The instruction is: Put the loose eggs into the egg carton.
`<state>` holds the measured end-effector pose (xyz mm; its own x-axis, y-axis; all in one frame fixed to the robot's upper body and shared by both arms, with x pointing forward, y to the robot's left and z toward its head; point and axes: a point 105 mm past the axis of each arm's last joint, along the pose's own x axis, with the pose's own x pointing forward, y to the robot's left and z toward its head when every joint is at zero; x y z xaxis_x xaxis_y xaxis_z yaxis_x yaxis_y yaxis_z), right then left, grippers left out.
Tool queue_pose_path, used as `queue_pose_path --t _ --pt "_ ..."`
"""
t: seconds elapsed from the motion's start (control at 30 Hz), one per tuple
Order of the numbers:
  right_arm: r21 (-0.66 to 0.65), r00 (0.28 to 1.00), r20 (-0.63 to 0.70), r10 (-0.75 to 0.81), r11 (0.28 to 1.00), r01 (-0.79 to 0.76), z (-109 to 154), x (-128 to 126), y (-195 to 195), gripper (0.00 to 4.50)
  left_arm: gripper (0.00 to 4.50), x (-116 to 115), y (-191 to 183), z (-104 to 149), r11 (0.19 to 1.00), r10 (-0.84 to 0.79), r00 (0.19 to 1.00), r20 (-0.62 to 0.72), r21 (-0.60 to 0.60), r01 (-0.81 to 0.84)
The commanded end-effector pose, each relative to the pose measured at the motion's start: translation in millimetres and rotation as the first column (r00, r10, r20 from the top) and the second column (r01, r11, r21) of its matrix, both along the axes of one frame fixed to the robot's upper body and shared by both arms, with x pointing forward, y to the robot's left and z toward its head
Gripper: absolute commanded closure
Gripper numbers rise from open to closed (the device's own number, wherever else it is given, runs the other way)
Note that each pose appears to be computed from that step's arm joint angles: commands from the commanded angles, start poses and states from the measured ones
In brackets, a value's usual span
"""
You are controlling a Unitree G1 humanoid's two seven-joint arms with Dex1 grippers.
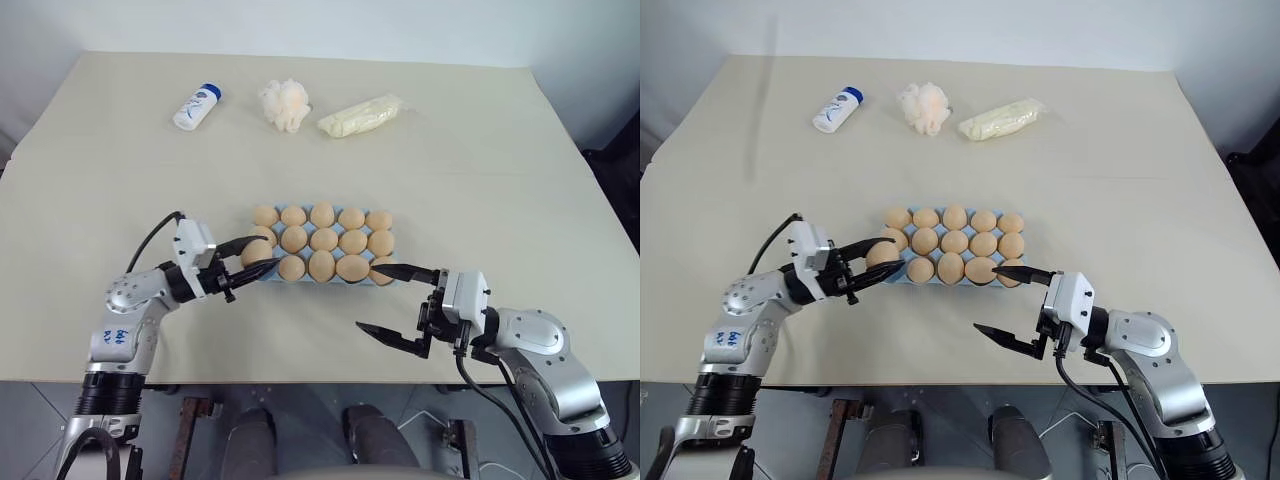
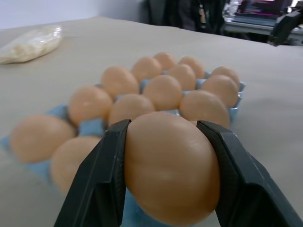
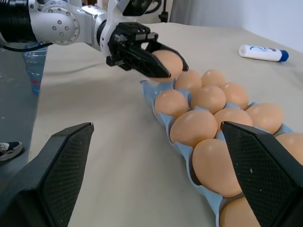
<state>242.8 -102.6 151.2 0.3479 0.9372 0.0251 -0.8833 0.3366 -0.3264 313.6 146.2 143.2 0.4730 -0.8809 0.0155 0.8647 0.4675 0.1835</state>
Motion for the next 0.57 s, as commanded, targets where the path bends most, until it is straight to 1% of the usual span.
queue_pose_path --t 0.03,0.13,0.23,0.37,0.43,0.57 --pt "0.019 0.999 0.051 0.0 1.0 -0.001 10.6 -4.9 1.5 0.0 0.93 2.6 8.7 5.9 0.999 0.032 0.999 0.037 0.013 -0.032" --pt "0.015 0.998 0.051 -0.021 1.0 0.02 10.9 -6.0 -2.8 0.0 0.03 1.2 26.3 11.7 0.997 0.074 0.996 0.047 0.026 -0.076" --pt "-0.007 0.997 0.044 -0.07 0.998 0.07 9.1 -4.7 -13.4 0.0 0.03 -7.1 50.0 17.4 0.993 0.109 0.994 0.029 0.037 -0.11" --pt "-0.023 0.987 0.033 -0.156 0.987 0.157 5.7 1.1 -34.3 0.0 0.03 -17.6 82.2 18.3 0.978 0.179 0.984 0.021 0.105 -0.18" --pt "-0.032 0.983 0.025 -0.182 0.983 0.182 2.5 2.8 -42.9 0.0 0.03 -20.7 92.0 18.2 0.972 0.214 0.977 -0.003 0.104 -0.213" --pt "-0.036 0.974 0.019 -0.227 0.973 0.228 -1.1 10.7 -56.0 0.0 0.03 -29.4 111.3 7.7 0.953 0.272 0.962 -0.016 0.143 -0.267"
